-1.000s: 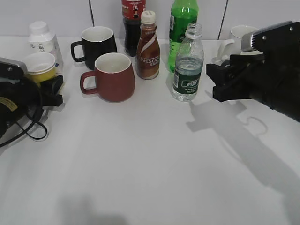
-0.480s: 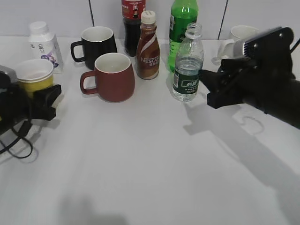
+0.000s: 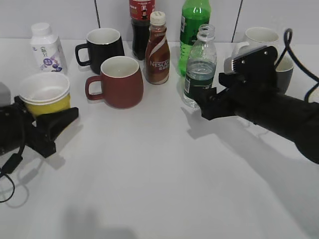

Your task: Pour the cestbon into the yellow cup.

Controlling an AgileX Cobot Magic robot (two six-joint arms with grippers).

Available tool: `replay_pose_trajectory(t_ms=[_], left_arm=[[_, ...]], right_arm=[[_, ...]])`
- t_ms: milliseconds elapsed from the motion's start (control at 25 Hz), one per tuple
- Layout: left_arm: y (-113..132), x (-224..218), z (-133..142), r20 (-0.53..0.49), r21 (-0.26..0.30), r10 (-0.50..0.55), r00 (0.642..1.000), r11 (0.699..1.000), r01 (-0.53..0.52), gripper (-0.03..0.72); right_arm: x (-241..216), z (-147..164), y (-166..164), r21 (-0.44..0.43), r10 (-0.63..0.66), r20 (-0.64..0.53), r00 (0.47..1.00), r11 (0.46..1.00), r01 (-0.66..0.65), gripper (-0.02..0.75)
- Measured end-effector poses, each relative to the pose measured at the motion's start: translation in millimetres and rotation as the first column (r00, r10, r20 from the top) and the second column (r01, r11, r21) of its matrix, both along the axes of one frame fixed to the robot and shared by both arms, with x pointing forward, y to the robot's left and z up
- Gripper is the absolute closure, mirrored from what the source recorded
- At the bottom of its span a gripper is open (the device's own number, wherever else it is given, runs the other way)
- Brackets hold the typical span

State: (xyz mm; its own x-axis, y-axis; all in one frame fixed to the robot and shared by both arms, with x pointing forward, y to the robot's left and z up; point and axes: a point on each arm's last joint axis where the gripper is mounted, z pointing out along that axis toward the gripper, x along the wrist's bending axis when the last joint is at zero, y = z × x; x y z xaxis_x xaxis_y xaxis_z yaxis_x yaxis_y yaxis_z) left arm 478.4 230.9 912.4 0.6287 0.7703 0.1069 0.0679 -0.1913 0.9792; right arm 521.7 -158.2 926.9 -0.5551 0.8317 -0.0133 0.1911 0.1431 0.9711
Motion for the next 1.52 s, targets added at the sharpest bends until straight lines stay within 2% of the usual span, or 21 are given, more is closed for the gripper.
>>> replay_pose_trajectory(t_ms=[160,480,720,840,1160,1440,1520], left_arm=[[-5,-5,1,-0.037,-0.038,-0.069,0.997,0.997,0.067,0.301],[-15,-11,0,-0.051,-0.043,-0.151,0.987,0.988,0.149,0.302],[-43,-15,4,-0.027,-0.049,-0.243,0.970,0.969,0.242,0.303],[-57,-14,9,-0.004,-0.058,-0.271,0.963,0.961,0.271,0.305],[-86,-9,21,0.068,-0.072,-0.344,0.937,0.935,0.348,0.305],[-100,-2,8,0.033,-0.080,-0.372,0.928,0.924,0.373,0.305],[-102,1,4,0.020,-0.085,-0.375,0.927,0.923,0.376,0.305]], right_arm=[[12,-7,5,0.004,-0.002,-0.008,1.000,1.000,0.002,0.086],[37,-13,16,0.016,-0.002,0.012,1.000,1.000,0.002,0.086],[52,-20,23,0.035,-0.005,0.010,1.000,0.999,0.005,0.094],[57,-26,25,0.033,-0.005,0.004,1.000,0.999,0.005,0.123],[66,-34,29,0.030,-0.005,-0.003,1.000,1.000,0.005,0.260],[66,-34,30,0.020,0.007,0.000,1.000,1.000,-0.007,0.261],[66,-33,30,-0.006,0.015,0.014,1.000,1.000,-0.015,0.261]])
